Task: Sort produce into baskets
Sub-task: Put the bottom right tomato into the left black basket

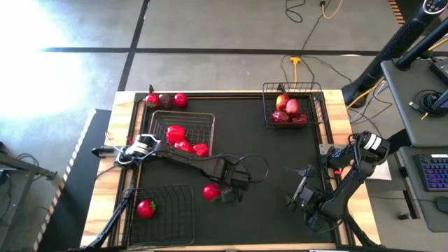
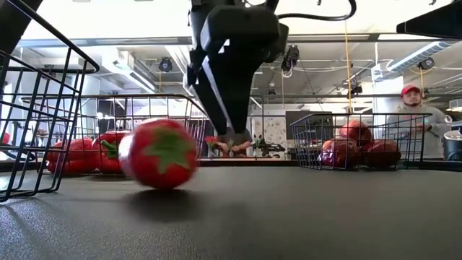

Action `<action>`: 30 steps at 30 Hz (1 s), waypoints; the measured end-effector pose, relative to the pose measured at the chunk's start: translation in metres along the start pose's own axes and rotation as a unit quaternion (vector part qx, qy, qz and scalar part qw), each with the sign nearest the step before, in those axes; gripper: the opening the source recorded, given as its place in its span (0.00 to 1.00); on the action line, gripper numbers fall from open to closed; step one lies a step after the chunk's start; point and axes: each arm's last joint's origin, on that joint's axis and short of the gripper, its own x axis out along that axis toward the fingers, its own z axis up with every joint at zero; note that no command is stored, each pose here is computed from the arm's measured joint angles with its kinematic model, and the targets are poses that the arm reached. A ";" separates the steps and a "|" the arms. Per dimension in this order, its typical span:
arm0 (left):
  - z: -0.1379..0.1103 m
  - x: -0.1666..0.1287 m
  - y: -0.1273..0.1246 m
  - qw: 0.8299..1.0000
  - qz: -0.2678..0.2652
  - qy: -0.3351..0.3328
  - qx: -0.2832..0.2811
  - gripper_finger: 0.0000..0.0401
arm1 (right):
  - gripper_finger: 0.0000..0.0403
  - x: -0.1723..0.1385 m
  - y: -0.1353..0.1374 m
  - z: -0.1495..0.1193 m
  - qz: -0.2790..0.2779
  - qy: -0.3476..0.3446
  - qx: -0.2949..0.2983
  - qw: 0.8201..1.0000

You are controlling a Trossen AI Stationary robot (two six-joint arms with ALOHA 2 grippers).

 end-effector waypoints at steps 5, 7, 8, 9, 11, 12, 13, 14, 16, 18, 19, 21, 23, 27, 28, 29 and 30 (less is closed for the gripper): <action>0.008 -0.015 -0.003 0.999 -0.013 -0.021 -0.022 0.85 | 0.95 0.000 0.000 -0.001 -0.001 0.010 0.006 1.000; 0.010 -0.023 -0.007 0.998 -0.026 -0.032 -0.038 0.85 | 0.95 0.000 0.000 -0.001 -0.003 0.022 0.007 1.000; 0.010 -0.028 -0.010 0.998 -0.029 -0.035 -0.043 0.85 | 0.95 0.000 0.000 -0.002 -0.003 0.028 0.008 1.000; 0.008 -0.031 -0.014 0.998 -0.031 -0.032 -0.045 0.85 | 0.95 0.000 0.000 -0.002 -0.004 0.031 0.007 0.999; 0.000 -0.038 -0.022 0.998 -0.038 -0.016 -0.045 0.85 | 0.95 0.000 0.000 -0.002 -0.004 0.033 0.007 0.999; -0.004 -0.041 -0.025 0.998 -0.035 -0.006 -0.045 0.85 | 0.95 0.000 0.000 -0.002 -0.004 0.034 0.007 0.999; -0.009 -0.043 -0.028 0.999 -0.031 0.008 -0.044 0.85 | 0.95 0.000 0.000 -0.002 -0.004 0.034 0.007 0.999; -0.015 -0.045 -0.030 0.998 -0.027 0.024 -0.042 0.85 | 0.95 0.000 0.000 -0.002 -0.004 0.034 0.007 0.999; -0.023 -0.047 -0.037 0.999 -0.021 0.036 -0.035 0.85 | 0.95 0.000 0.000 -0.002 -0.004 0.034 0.006 0.999; -0.030 -0.049 -0.047 0.999 -0.025 0.036 -0.024 0.85 | 0.95 0.000 0.000 -0.002 -0.004 0.033 0.007 0.999; -0.034 -0.050 -0.051 0.999 -0.025 0.036 -0.018 0.85 | 0.95 0.000 0.000 -0.002 -0.004 0.033 0.007 0.999; -0.041 -0.050 -0.059 0.999 -0.019 0.036 -0.006 0.85 | 0.95 0.000 0.000 -0.002 -0.003 0.029 0.008 1.000; -0.046 -0.046 -0.062 0.999 -0.002 0.045 -0.003 0.85 | 0.95 0.000 0.001 -0.002 -0.003 0.028 0.011 1.000; -0.050 -0.035 -0.062 0.997 0.016 0.074 -0.004 0.85 | 0.95 0.000 0.001 -0.002 -0.003 0.027 0.015 1.000; -0.052 -0.033 -0.061 0.997 0.021 0.080 0.000 0.85 | 0.95 0.000 0.001 -0.002 -0.003 0.027 0.016 0.999; -0.053 -0.031 -0.061 0.996 0.025 0.085 0.007 0.85 | 0.95 0.000 0.002 -0.002 -0.003 0.027 0.017 0.999; -0.053 -0.029 -0.060 0.996 0.026 0.089 0.011 0.85 | 0.95 0.000 0.002 -0.002 -0.003 0.027 0.017 0.999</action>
